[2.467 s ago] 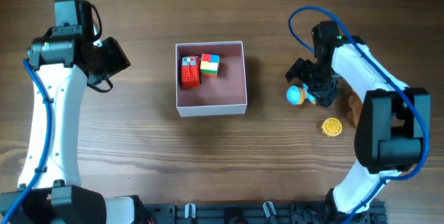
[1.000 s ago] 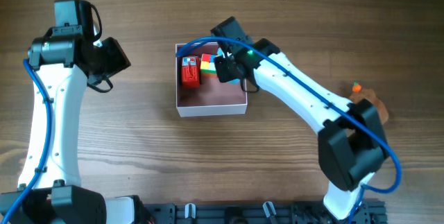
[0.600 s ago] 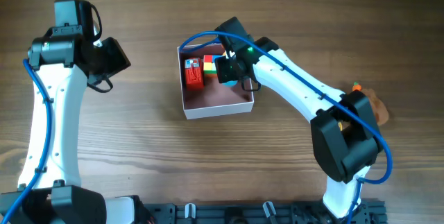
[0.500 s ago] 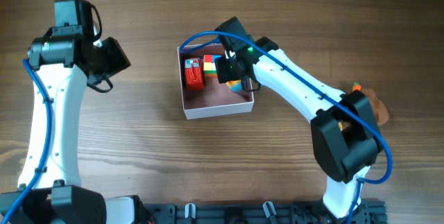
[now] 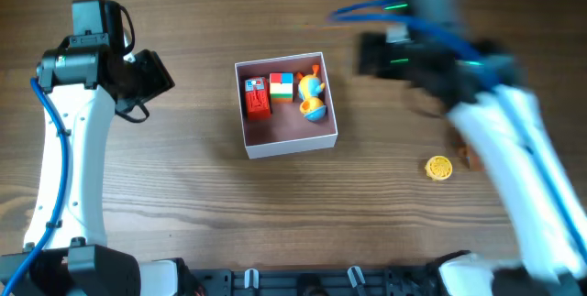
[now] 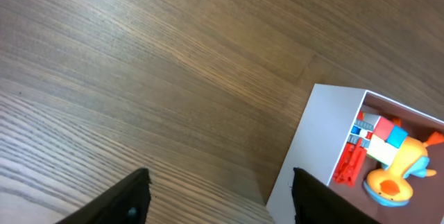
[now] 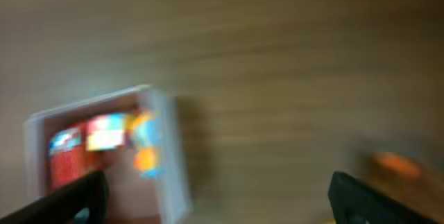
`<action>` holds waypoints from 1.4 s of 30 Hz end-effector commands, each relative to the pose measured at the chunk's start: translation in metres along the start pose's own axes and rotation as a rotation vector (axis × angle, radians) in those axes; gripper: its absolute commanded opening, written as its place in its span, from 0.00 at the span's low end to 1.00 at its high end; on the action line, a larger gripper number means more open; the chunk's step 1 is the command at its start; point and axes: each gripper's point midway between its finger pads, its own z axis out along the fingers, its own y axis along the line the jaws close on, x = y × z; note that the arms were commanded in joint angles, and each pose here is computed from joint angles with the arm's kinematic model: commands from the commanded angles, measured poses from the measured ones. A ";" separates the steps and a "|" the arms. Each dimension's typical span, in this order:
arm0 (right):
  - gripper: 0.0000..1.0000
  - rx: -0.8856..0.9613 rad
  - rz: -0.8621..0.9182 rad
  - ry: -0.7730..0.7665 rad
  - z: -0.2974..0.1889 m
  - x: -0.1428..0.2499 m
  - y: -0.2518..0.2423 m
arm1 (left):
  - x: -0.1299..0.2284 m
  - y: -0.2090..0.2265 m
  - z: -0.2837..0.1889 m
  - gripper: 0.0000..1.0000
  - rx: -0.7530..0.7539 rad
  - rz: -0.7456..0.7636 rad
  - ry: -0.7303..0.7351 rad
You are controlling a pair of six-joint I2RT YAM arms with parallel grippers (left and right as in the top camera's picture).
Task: Pack container
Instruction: 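Carry the duck toy into the box and release it, then grasp the brown plush bear with the right gripper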
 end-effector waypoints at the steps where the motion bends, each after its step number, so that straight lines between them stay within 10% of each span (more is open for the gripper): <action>1: 1.00 0.123 0.091 0.110 -0.009 0.014 -0.090 | 0.005 0.003 0.003 0.69 -0.001 -0.016 0.024; 10: 1.00 0.254 0.086 0.393 0.022 0.092 -0.217 | 0.005 0.003 0.003 0.69 -0.003 -0.017 0.026; 18: 1.00 0.191 -0.268 0.457 0.081 0.126 -0.234 | 0.004 0.002 0.003 0.69 0.000 -0.016 0.020; 31: 0.99 0.140 -0.243 0.564 0.140 0.148 -0.245 | 0.003 0.002 0.003 0.68 0.001 -0.017 0.019; 39: 0.66 0.107 -0.189 0.571 0.149 0.168 -0.237 | 0.003 0.002 0.003 0.68 0.000 -0.016 0.019; 42: 0.38 0.112 -0.175 0.566 0.150 0.168 -0.238 | 0.003 0.002 0.003 0.68 0.001 -0.016 0.019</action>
